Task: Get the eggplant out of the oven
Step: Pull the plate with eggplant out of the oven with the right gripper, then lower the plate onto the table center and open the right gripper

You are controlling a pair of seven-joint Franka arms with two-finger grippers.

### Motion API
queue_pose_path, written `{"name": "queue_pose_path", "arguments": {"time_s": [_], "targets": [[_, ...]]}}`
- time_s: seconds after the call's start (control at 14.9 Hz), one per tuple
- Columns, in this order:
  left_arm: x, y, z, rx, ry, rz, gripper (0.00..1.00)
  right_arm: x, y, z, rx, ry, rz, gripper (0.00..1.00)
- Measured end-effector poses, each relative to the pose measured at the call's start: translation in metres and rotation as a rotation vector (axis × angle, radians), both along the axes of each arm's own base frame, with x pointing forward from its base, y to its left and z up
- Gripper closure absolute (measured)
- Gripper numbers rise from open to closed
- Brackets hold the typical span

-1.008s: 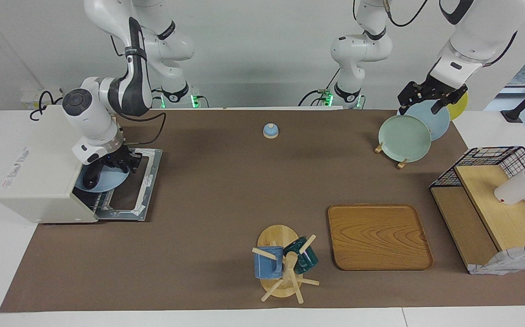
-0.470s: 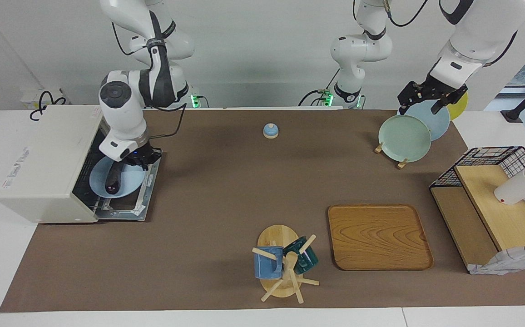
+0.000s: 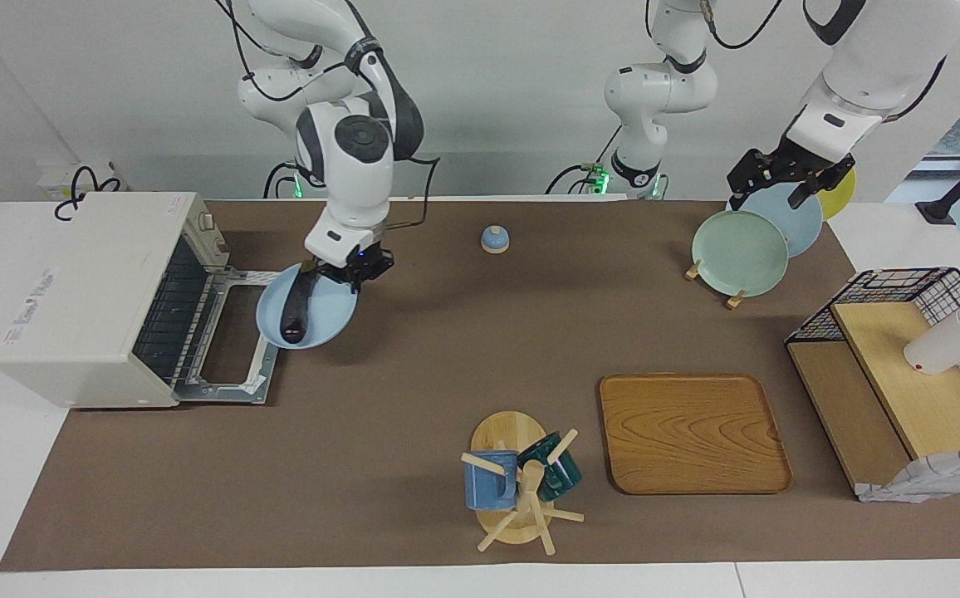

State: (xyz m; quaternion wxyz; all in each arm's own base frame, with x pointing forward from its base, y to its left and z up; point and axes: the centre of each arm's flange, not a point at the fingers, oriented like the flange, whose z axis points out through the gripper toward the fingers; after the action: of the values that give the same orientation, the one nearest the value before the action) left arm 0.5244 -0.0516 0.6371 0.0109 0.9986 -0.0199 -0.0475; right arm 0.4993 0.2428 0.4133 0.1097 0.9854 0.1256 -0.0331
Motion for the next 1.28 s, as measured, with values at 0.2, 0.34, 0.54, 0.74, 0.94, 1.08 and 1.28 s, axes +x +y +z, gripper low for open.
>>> {"name": "queue_pose_path", "arguments": {"time_s": [0.2,0.34,0.54,0.74,0.94,1.08,1.28], "targets": [[0.0,0.0,0.0,0.0,0.0,0.0,0.0,0.0,0.083,-0.001,-0.069,0.015,-0.052,0.98],[0.0,0.0,0.0,0.0,0.0,0.0,0.0,-0.001,0.131,-0.011,-0.087,-0.004,-0.078,0.98],[0.0,0.0,0.0,0.0,0.0,0.0,0.0,0.011,0.172,-0.04,-0.039,-0.039,-0.14,0.98],[0.0,0.0,0.0,0.0,0.0,0.0,0.0,0.028,0.194,-0.063,0.029,-0.074,-0.165,0.98],[0.0,0.0,0.0,0.0,0.0,0.0,0.0,0.012,0.245,-0.09,0.064,-0.093,-0.206,0.98],[0.0,0.0,0.0,0.0,0.0,0.0,0.0,-0.006,0.278,-0.098,0.074,-0.103,-0.199,0.98],[0.0,0.0,0.0,0.0,0.0,0.0,0.0,-0.012,0.292,-0.097,0.087,-0.114,-0.194,0.98]]}}
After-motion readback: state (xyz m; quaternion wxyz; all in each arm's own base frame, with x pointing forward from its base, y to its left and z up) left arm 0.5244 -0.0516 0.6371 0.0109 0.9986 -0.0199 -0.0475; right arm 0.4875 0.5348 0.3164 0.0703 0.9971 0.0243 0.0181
